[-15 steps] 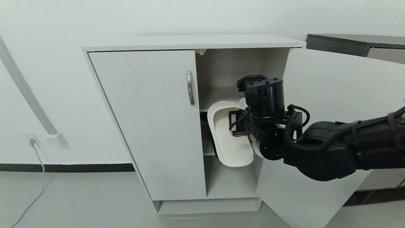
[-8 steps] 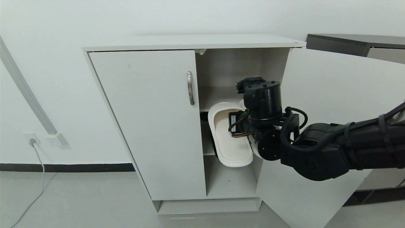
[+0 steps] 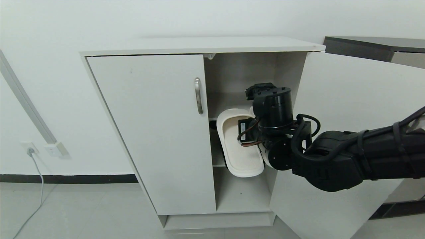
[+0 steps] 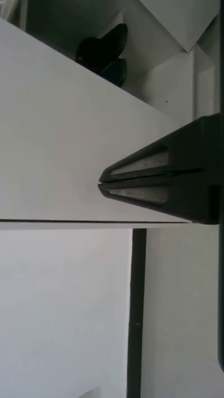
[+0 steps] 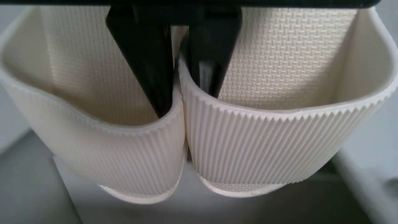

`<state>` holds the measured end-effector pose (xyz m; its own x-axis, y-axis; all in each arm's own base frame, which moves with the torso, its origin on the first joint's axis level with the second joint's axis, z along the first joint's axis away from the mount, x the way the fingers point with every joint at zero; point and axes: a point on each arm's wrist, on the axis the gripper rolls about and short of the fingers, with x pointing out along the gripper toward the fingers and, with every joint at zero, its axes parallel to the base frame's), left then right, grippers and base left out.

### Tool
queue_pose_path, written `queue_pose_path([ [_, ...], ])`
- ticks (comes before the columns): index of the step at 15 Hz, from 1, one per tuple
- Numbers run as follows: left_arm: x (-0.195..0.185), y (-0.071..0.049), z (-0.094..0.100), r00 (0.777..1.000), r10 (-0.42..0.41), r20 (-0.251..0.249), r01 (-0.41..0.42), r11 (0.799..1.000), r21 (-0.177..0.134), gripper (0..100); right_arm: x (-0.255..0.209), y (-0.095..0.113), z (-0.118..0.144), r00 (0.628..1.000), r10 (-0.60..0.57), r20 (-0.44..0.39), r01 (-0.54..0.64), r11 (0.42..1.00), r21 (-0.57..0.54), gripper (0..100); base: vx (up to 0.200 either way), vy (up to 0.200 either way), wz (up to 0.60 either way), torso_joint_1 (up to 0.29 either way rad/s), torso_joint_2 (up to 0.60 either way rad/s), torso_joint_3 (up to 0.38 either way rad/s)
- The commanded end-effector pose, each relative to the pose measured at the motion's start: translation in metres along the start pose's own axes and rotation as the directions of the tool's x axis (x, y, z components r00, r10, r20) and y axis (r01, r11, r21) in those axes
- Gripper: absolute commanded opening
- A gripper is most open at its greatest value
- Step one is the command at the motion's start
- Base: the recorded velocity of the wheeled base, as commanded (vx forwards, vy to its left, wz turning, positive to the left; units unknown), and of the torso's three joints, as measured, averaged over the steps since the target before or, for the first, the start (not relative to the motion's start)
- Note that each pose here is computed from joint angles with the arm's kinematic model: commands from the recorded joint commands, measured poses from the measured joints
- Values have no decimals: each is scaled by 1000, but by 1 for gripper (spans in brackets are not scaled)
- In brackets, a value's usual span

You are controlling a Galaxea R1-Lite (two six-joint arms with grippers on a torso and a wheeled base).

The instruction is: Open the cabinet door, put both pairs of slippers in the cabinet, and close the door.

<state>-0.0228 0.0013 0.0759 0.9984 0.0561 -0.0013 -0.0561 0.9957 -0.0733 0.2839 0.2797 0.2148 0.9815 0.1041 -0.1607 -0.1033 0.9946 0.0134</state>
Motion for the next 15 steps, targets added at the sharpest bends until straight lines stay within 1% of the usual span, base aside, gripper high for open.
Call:
queue_pose_path([
  [1,0,0,0,1000,1,0,-1,1000,0,0,1,0,-1,1000,-2,-1,2,1000,-1,0,200,0,0,7,7,7],
  [4,0,0,0,1000,1,0,-1,1000,0,0,1,-1,0,1000,-3,-1,3,1000,-1,0,200,0,0,10,2,2],
  [8,0,0,0,1000,2,1,-2,1000,0,0,5,-1,-8,1000,0,-19,0,1000,-3,0,200,0,0,0,4,2],
  [10,0,0,0,1000,2,1,-2,1000,0,0,13,-2,-11,1000,0,-23,0,1000,-1,0,0,0,0,0,0,0],
  [13,0,0,0,1000,2,1,-2,1000,0,0,25,-1,-7,1000,-5,-9,5,1000,11,0,0,0,0,0,0,0],
  [15,0,0,0,1000,2,1,-2,1000,0,0,36,-1,-2,1000,-20,-14,20,1000,7,0,0,0,0,0,0,0],
])
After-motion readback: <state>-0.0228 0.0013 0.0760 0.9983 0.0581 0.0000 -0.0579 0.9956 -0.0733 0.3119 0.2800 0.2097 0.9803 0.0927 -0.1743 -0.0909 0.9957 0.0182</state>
